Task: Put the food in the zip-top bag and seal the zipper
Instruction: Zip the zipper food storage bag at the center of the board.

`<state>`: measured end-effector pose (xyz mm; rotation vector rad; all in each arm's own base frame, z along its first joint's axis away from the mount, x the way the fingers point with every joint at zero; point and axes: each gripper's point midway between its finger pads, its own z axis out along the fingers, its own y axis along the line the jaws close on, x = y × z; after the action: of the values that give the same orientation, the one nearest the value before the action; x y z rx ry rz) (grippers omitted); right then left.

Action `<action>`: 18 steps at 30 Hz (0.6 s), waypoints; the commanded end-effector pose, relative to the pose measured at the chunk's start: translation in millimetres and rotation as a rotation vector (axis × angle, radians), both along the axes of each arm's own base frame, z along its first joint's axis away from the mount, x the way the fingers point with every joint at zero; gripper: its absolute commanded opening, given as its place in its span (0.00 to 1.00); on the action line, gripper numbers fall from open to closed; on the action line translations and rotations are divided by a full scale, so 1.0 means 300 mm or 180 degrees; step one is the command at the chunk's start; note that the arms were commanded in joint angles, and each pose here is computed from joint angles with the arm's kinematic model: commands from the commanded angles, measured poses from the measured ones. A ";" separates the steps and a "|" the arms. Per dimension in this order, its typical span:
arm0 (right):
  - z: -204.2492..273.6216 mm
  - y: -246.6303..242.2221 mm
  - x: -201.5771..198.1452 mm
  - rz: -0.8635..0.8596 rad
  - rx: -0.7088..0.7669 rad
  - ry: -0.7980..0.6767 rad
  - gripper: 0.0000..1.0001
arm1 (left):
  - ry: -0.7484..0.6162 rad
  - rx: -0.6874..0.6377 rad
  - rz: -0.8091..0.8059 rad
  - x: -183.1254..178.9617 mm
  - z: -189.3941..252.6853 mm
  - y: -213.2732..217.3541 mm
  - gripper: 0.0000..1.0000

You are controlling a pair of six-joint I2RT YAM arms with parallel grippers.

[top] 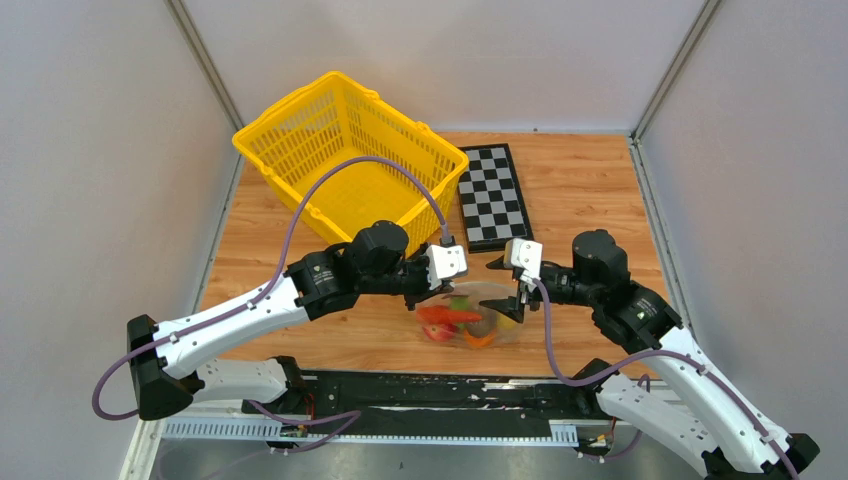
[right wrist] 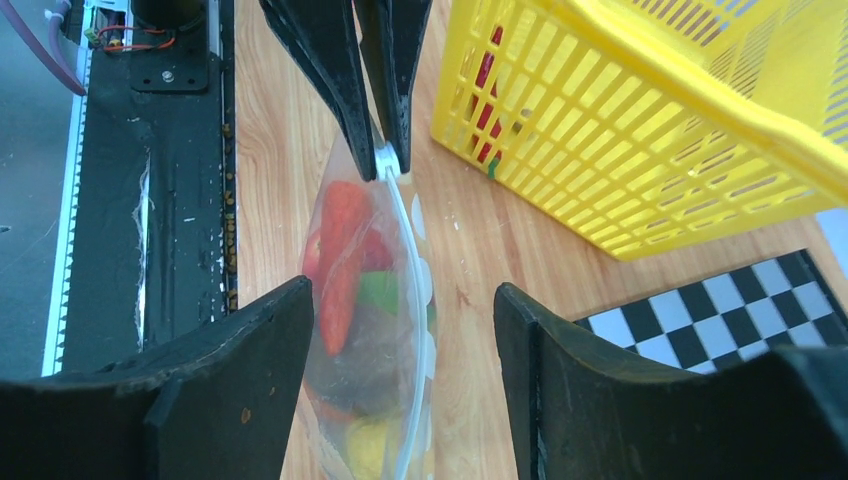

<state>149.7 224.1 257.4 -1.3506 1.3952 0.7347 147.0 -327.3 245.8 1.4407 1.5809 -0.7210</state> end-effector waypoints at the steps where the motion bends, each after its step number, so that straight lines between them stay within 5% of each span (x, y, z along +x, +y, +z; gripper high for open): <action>1: 0.118 0.026 -0.010 0.0185 0.0206 -0.0305 0.64 | -0.0077 -0.0331 -0.0022 0.002 0.117 -0.030 0.04; 6: 0.084 0.085 -0.008 0.0379 0.0181 -0.0015 0.44 | -0.0045 -0.0345 -0.0010 0.001 0.124 -0.035 0.04; 14: 0.078 0.104 -0.052 0.0606 0.0257 -0.0045 0.40 | -0.0067 -0.0390 0.0057 0.009 0.132 -0.030 0.04; 18: 0.073 0.100 -0.023 0.0439 0.0259 -0.0083 0.22 | -0.0062 -0.0400 0.0061 0.010 0.135 -0.033 0.04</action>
<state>141.9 249.9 267.0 -1.4190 1.3184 0.8611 147.5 -329.8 250.5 1.4094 1.5874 -0.7395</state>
